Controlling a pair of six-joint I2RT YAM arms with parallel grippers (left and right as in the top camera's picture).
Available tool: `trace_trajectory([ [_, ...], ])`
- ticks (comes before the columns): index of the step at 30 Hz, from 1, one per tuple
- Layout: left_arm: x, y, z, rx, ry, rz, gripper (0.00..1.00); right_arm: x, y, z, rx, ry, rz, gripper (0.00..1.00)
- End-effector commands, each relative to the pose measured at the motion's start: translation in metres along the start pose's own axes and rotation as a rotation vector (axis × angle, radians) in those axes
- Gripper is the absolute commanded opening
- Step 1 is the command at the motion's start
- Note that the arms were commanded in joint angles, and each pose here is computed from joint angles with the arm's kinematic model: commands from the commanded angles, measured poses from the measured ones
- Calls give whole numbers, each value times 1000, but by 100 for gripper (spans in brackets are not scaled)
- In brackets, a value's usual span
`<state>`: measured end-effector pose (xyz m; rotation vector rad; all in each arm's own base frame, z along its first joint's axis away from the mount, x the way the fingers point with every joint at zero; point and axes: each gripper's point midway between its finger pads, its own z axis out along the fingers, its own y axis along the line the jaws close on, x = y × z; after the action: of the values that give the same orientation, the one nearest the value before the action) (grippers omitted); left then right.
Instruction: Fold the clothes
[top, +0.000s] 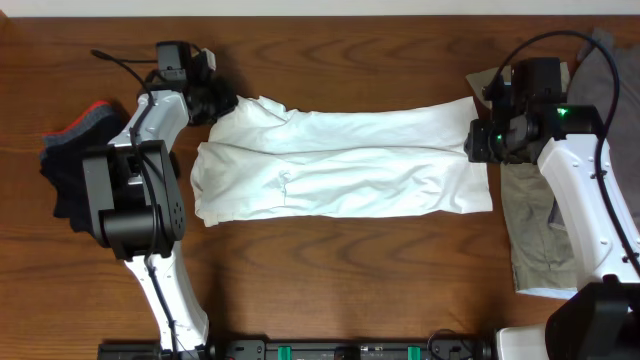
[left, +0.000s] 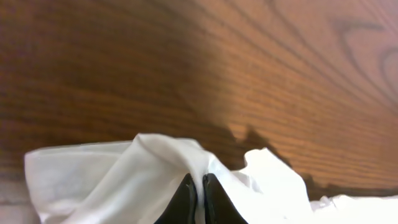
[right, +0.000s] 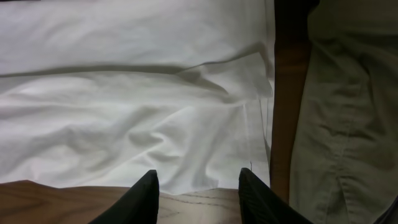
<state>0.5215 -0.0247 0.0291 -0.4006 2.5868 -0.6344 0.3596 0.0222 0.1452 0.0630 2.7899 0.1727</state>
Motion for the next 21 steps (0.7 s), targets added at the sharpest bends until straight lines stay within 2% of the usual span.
trace_trajectory([
  [1,-8,-2,-16,7,-7,-7,6,-9,3,-5,-4,-36,-17,38],
  [8,4,-3,-45,-17,46,-21,6,-41,-7,29,16,-103,-14,43],
  [13,12,-7,-56,-25,73,-30,6,-63,-17,83,27,-127,-44,45],
  [21,22,-4,-57,-36,112,-31,6,-74,-36,144,65,-141,-22,46],
])
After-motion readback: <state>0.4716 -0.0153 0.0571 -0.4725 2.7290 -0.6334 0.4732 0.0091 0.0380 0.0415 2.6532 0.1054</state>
